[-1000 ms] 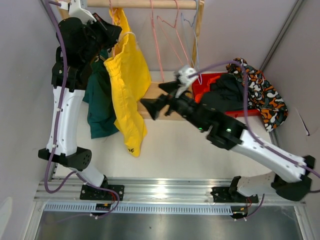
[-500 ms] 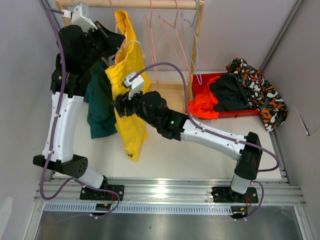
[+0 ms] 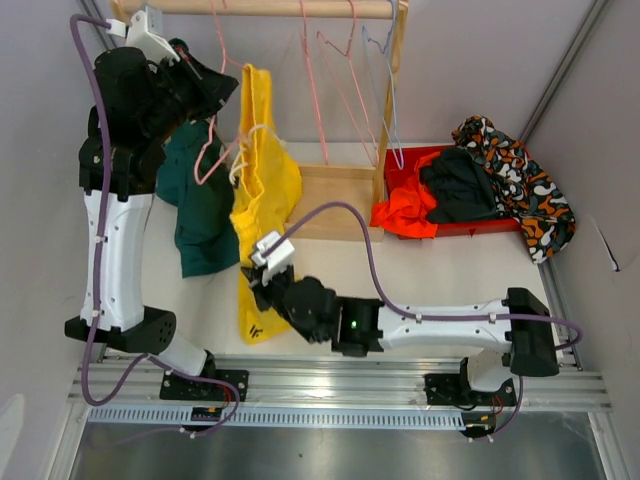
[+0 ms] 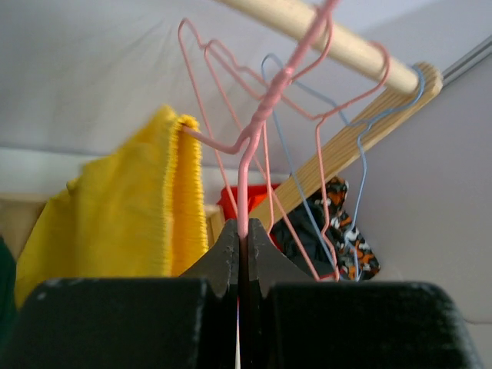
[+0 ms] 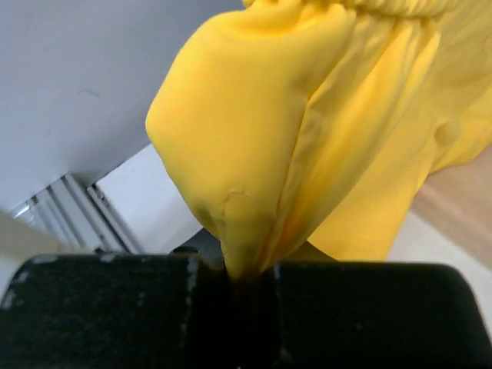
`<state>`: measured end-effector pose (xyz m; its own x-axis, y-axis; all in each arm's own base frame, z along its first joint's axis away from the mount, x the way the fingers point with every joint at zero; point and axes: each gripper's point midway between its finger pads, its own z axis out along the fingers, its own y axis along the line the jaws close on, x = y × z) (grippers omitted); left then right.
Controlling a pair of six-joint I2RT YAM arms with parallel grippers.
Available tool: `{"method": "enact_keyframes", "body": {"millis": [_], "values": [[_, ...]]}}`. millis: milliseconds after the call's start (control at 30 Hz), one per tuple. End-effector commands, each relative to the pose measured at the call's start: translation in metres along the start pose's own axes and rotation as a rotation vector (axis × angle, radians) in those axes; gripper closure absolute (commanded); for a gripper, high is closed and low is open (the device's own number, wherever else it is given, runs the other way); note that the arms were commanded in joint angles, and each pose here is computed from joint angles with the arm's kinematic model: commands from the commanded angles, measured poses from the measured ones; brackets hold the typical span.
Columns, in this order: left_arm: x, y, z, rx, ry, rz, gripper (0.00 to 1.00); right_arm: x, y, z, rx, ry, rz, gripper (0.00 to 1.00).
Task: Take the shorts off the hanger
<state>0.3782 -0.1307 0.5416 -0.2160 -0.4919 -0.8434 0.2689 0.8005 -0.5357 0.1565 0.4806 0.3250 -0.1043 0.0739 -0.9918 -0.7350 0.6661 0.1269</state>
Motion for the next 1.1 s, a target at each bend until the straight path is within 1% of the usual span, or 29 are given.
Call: {"method": "enact_keyframes", "body": {"millis": [0, 100, 133, 200, 233, 267, 300, 333, 367, 400, 433, 500, 533, 567, 600, 633, 667, 700, 733, 767, 833, 867, 900, 933, 967, 1000, 1033, 1067], "values": [[-0.061, -0.017, 0.002, 0.092, -0.211, 0.067, 1.00, 0.023, 0.030, -0.041, -0.010, 0.045, 0.038, 1.00], [-0.057, -0.017, 0.002, 0.098, -0.191, 0.060, 1.00, 0.025, 0.032, -0.038, 0.009, 0.044, 0.054, 1.00], [-0.046, -0.015, 0.005, 0.107, -0.154, 0.055, 1.00, 0.023, 0.028, -0.034, 0.020, 0.035, 0.025, 1.00], [-0.040, -0.023, -0.010, 0.136, -0.126, 0.058, 1.00, 0.009, 0.016, -0.019, 0.062, -0.004, 0.007, 1.00], [-0.017, -0.014, -0.008, 0.125, -0.050, 0.050, 1.00, -0.007, 0.009, -0.011, 0.077, -0.031, -0.009, 1.00], [-0.013, -0.015, -0.016, 0.129, -0.034, 0.051, 1.00, -0.016, 0.002, -0.003, 0.088, -0.044, -0.017, 1.00], [-0.014, -0.022, -0.037, 0.147, -0.038, 0.071, 1.00, -0.021, -0.018, 0.014, 0.118, -0.049, -0.031, 1.00], [-0.002, -0.020, -0.043, 0.148, 0.002, 0.073, 1.00, -0.042, -0.029, 0.023, 0.138, -0.084, -0.017, 1.00], [0.014, -0.013, -0.050, 0.131, 0.053, 0.071, 1.00, -0.048, -0.035, 0.032, 0.120, -0.089, -0.024, 1.00], [0.017, -0.016, -0.069, 0.138, 0.056, 0.091, 1.00, -0.050, -0.047, 0.042, 0.130, -0.089, -0.026, 1.00], [0.026, -0.012, -0.081, 0.116, 0.085, 0.091, 1.00, -0.067, -0.074, 0.054, 0.173, -0.118, -0.011, 1.00], [0.035, -0.002, -0.096, 0.067, 0.104, 0.108, 1.00, -0.072, -0.091, 0.066, 0.166, -0.118, -0.002, 1.00], [0.033, -0.004, -0.113, 0.066, 0.082, 0.115, 1.00, -0.070, -0.099, 0.071, 0.181, -0.109, -0.002, 1.00], [0.032, 0.000, -0.120, 0.044, 0.062, 0.116, 1.00, -0.071, -0.111, 0.073, 0.201, -0.107, 0.002, 1.00], [0.042, 0.008, -0.120, 0.019, 0.084, 0.106, 1.00, -0.065, -0.116, 0.073, 0.212, -0.093, 0.009, 1.00], [0.043, 0.007, -0.129, 0.023, 0.074, 0.109, 1.00, -0.066, -0.120, 0.068, 0.222, -0.094, 0.020, 1.00], [0.049, 0.012, -0.128, 0.009, 0.086, 0.107, 1.00, -0.047, -0.124, 0.065, 0.234, -0.058, 0.018, 1.00], [0.054, 0.020, -0.126, -0.020, 0.089, 0.103, 1.00, -0.039, -0.124, 0.060, 0.233, -0.046, 0.050, 1.00], [0.047, 0.018, -0.130, -0.010, 0.052, 0.114, 1.00, -0.045, -0.124, 0.047, 0.231, -0.056, 0.075, 1.00], [0.052, 0.024, -0.126, -0.027, 0.056, 0.113, 1.00, -0.018, -0.123, 0.034, 0.250, -0.009, 0.066, 1.00], [0.056, 0.033, -0.120, -0.052, 0.046, 0.118, 1.00, -0.008, -0.120, 0.009, 0.278, -0.001, 0.067, 1.00], [0.052, 0.032, -0.120, -0.049, 0.024, 0.125, 1.00, -0.018, -0.120, -0.019, 0.332, -0.028, 0.072, 1.00], [0.051, 0.035, -0.118, -0.059, 0.020, 0.128, 1.00, 0.001, -0.126, -0.037, 0.370, 0.006, 0.044, 1.00], [0.053, 0.039, -0.114, -0.070, 0.016, 0.130, 1.00, 0.001, -0.131, -0.053, 0.406, 0.003, 0.053, 1.00], [0.054, 0.040, -0.112, -0.068, 0.017, 0.130, 1.00, -0.011, -0.153, -0.086, 0.504, -0.015, 0.057, 1.00], [0.055, 0.040, -0.111, -0.066, 0.016, 0.130, 1.00, 0.000, -0.158, -0.106, 0.527, 0.011, 0.034, 1.00], [0.057, 0.041, -0.108, -0.062, 0.018, 0.128, 1.00, -0.004, -0.167, -0.122, 0.555, 0.004, 0.046, 1.00], [0.062, 0.044, -0.104, -0.062, 0.028, 0.124, 1.00, 0.001, -0.179, -0.141, 0.591, 0.029, 0.043, 1.00]]}}
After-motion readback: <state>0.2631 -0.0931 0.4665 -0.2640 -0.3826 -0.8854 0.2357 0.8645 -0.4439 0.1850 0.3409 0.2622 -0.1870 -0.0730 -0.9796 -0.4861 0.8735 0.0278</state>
